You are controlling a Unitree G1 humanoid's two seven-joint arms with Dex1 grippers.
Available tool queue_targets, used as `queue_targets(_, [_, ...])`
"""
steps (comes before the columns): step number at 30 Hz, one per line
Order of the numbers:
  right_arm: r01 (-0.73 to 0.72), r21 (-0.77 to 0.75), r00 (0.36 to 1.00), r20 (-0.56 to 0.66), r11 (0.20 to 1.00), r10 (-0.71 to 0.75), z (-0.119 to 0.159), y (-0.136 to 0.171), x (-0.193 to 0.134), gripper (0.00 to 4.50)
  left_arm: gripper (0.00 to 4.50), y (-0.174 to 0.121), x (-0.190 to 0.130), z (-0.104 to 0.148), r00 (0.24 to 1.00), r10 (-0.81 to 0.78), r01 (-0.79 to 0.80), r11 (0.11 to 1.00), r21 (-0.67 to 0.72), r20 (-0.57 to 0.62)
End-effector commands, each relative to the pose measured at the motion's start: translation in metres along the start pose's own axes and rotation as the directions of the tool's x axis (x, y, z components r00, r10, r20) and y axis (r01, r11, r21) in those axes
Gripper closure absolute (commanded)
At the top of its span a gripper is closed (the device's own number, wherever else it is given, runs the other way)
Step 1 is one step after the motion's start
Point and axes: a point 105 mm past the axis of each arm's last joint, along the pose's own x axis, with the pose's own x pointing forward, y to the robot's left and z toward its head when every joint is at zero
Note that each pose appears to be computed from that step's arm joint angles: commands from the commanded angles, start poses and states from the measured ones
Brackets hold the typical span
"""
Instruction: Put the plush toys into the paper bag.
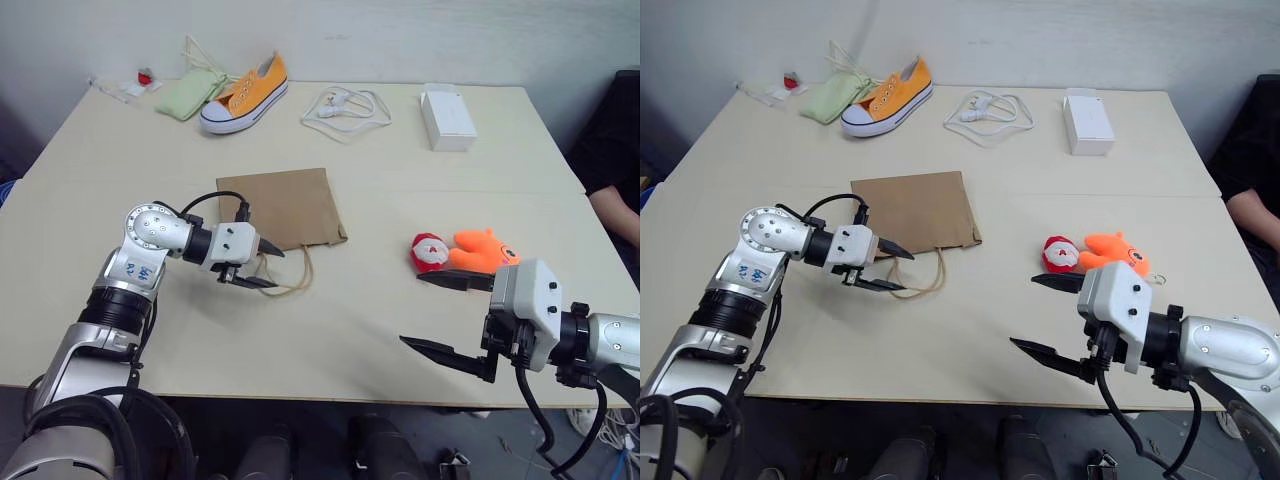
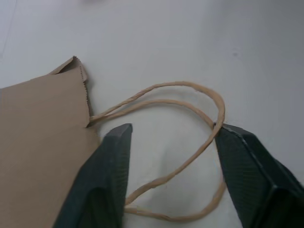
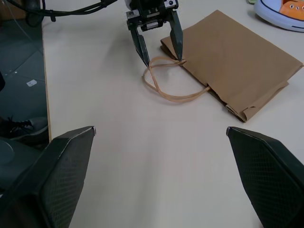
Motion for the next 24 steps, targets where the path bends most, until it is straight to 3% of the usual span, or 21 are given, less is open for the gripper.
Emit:
queue_targets(1, [0.020,-0.027,1.000,0.013,0.999,-0.020,0.006,0.000,-0.001,0.00,2.99,0.001,0.000,0.000,0.999,-0.032,0.032,0.999,0.030,-0.012])
queue_targets(6, [0.039,-0.020,0.999,0.011,0.999,-0.038,0.005,-0.002,-0.004,0.00,4.47,0.001,0.003,-0.001,0.999,-0.039,0.039,0.999,0.005,0.008])
queue_targets(10, [0.063,-0.004,0.997,0.036,0.998,-0.063,0.006,-0.010,-0.002,0.00,4.47,0.030,-0.002,0.040,0.953,0.075,0.049,0.918,-0.393,0.294])
queue_targets(14, [0.137,0.055,0.983,0.112,0.989,-0.142,0.008,-0.034,0.011,0.00,4.47,0.049,-0.025,0.081,0.867,0.156,0.137,0.839,-0.526,0.474])
queue_targets(18, [0.148,0.142,0.971,0.165,0.979,-0.171,0.005,-0.050,0.041,0.89,4.50,0.055,-0.024,0.095,0.835,0.228,0.132,0.801,-0.584,0.501])
queue_targets(24, [0.171,0.126,0.968,0.162,0.977,-0.191,0.003,-0.076,0.107,3.08,4.50,0.044,-0.021,0.118,0.805,0.231,0.138,0.822,-0.553,0.546])
